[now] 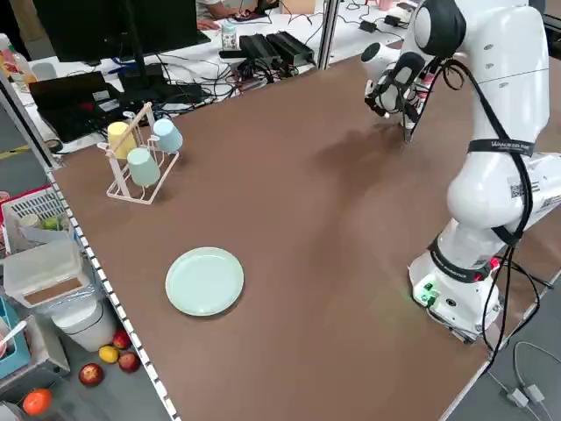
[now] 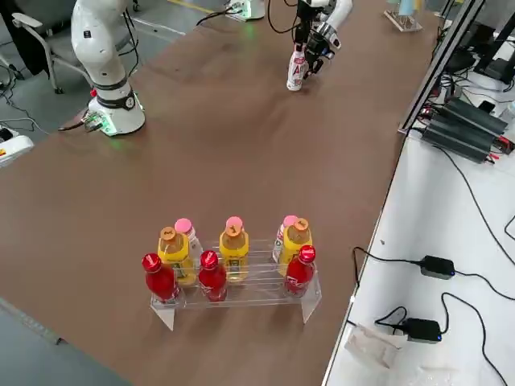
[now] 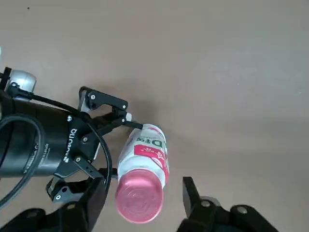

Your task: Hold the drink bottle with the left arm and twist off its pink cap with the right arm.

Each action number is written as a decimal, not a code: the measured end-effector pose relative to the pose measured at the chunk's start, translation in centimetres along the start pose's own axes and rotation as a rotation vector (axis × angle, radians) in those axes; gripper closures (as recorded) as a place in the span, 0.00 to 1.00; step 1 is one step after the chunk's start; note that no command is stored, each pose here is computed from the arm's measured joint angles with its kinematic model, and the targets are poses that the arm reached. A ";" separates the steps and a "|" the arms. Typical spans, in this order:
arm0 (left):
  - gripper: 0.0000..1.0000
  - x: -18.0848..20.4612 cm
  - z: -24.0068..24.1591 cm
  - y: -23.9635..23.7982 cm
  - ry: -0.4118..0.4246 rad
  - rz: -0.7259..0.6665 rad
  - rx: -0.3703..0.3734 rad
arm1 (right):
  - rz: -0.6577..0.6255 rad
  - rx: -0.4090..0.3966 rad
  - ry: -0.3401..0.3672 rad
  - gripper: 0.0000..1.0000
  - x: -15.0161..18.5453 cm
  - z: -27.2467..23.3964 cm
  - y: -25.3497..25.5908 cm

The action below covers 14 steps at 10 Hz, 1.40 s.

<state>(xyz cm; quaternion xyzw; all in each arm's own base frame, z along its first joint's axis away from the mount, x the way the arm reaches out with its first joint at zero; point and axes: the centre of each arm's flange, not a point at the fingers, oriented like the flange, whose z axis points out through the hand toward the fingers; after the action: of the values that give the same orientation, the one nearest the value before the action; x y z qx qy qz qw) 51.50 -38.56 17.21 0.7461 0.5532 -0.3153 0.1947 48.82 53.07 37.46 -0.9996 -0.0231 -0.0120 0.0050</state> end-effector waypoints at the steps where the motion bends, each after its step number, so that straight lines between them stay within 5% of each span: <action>1: 0.16 0.0 0.0 0.0 0.000 0.000 0.000 | -0.001 0.000 0.000 0.26 0.0 0.0 0.0; 8: 0.17 0.0 0.0 0.0 0.000 0.000 -0.001 | 0.024 -0.002 -0.002 0.29 -1.1 0.0 -1.0; 14: 0.17 0.0 -0.1 0.0 0.000 0.000 -0.001 | 0.034 -0.007 0.003 0.52 -0.6 0.1 -0.6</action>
<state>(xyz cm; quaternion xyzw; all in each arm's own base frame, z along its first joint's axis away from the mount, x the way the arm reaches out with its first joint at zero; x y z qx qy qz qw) 51.56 -38.52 17.23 0.7459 0.5534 -0.3151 0.1951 48.15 53.64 37.40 -0.9999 -0.0058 -0.0134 0.0018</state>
